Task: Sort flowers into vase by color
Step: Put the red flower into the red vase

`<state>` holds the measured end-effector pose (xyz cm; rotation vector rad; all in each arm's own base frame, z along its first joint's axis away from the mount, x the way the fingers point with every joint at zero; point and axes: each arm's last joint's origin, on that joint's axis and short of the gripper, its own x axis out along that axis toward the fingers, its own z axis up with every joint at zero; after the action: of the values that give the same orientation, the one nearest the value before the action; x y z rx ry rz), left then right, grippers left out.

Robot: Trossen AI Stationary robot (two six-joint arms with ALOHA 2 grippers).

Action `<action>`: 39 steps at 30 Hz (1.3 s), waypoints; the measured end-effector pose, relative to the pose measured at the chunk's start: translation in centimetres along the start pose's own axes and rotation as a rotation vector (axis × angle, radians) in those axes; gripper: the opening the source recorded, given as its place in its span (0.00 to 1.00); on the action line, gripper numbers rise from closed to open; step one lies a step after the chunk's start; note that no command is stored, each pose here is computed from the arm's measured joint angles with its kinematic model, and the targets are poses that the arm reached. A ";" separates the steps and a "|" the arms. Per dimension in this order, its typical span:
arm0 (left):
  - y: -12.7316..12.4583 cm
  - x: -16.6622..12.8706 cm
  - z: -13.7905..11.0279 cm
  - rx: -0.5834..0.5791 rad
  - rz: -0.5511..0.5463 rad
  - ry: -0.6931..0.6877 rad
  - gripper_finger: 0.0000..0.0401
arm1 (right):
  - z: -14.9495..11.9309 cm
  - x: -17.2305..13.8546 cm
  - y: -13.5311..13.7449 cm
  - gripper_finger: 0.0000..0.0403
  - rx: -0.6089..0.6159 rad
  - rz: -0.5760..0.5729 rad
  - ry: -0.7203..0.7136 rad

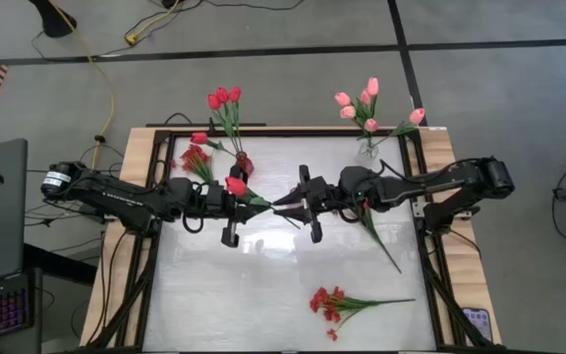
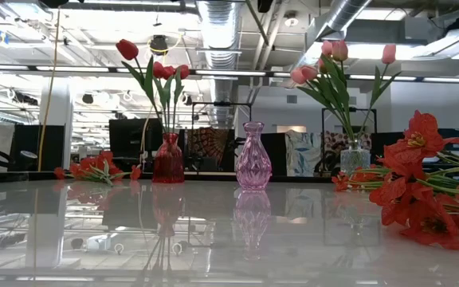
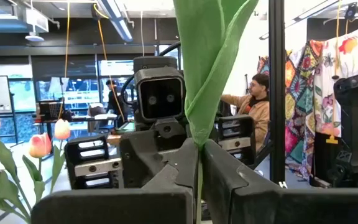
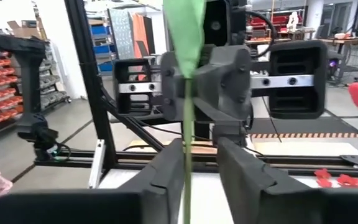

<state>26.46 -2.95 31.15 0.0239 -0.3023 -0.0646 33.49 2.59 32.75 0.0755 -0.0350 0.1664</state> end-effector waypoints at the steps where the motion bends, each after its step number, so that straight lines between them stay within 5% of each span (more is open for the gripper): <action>1: 0.0 0.0 0.0 0.000 0.000 0.002 0.00 | 0.0 0.0 0.0 0.31 -0.005 -0.001 0.003; 6: 0.2 0.0 -0.2 0.004 0.011 0.045 0.00 | 0.1 -0.3 0.0 0.47 -0.039 0.006 0.023; 12: 0.8 0.4 1.7 0.080 0.100 0.185 0.00 | 0.4 -2.9 -0.7 0.60 -0.037 -0.041 0.219; 20: 2.9 0.6 4.5 0.278 0.504 0.382 0.00 | 0.4 -5.9 -0.6 0.62 0.035 -0.137 0.417; 26: 6.6 -0.2 3.7 0.275 0.702 0.464 0.00 | 0.0 -6.0 0.6 0.62 0.008 -0.142 0.457; 39: 10.3 -1.7 2.9 0.242 0.833 0.564 0.00 | -2.1 -6.1 1.1 0.62 -0.010 -0.127 0.480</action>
<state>24.61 7.36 33.77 0.1516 0.2614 0.7958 27.37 2.85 30.50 0.0258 0.4472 0.0538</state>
